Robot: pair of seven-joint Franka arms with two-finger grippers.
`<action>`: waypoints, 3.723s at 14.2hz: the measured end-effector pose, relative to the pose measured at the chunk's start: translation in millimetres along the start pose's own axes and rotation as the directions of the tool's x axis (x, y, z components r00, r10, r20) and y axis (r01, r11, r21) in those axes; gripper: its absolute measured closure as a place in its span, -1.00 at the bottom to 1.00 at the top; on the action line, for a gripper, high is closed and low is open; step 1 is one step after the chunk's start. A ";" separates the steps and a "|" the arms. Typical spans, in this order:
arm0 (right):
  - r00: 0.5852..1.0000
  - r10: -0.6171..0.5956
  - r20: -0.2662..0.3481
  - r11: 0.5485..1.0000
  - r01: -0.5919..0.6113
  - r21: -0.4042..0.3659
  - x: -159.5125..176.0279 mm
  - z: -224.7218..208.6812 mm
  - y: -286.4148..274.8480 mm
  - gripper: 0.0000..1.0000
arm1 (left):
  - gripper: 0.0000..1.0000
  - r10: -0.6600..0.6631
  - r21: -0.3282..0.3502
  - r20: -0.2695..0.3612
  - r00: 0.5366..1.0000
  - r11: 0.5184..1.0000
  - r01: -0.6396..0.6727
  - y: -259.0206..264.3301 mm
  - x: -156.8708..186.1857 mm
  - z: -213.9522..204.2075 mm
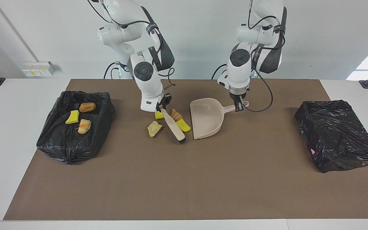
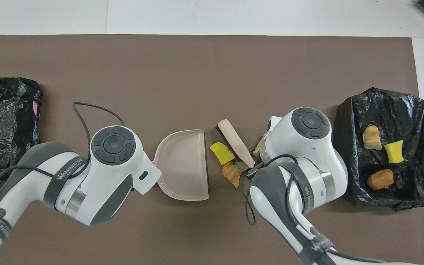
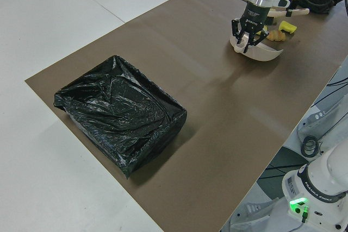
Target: Sweep and dump trash in bin
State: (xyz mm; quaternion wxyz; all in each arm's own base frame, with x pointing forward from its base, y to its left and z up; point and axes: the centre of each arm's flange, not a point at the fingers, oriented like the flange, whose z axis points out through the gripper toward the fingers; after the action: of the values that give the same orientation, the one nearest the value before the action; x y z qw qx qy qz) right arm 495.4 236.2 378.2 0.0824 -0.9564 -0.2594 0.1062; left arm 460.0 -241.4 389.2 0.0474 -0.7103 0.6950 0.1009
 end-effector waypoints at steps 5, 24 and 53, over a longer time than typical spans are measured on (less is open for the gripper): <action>0.981 0.192 0.011 0.981 -0.192 0.031 -26.7 -17.3 61.1 0.48 | 0.37 -0.019 -0.019 -0.012 1.000 1.000 0.019 1.7 -0.3 4.1; 0.895 0.442 -0.069 0.896 -0.443 -0.011 -96.5 57.6 -23.5 0.48 | 0.37 -0.082 -0.037 -0.031 0.996 0.996 0.080 -1.0 -5.9 6.6; 0.918 0.396 0.041 0.916 -0.397 0.059 -27.7 -86.8 -87.4 0.48 | 0.37 -0.155 -0.077 -0.100 0.983 0.986 0.148 -33.2 -89.0 36.9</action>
State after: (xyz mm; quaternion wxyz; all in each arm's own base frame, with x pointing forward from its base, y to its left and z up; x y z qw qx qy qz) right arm 451.6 287.5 485.0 0.0872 -0.9842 -0.0577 0.1427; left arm 489.0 -145.7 369.4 -0.0064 -0.7667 0.6366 0.0834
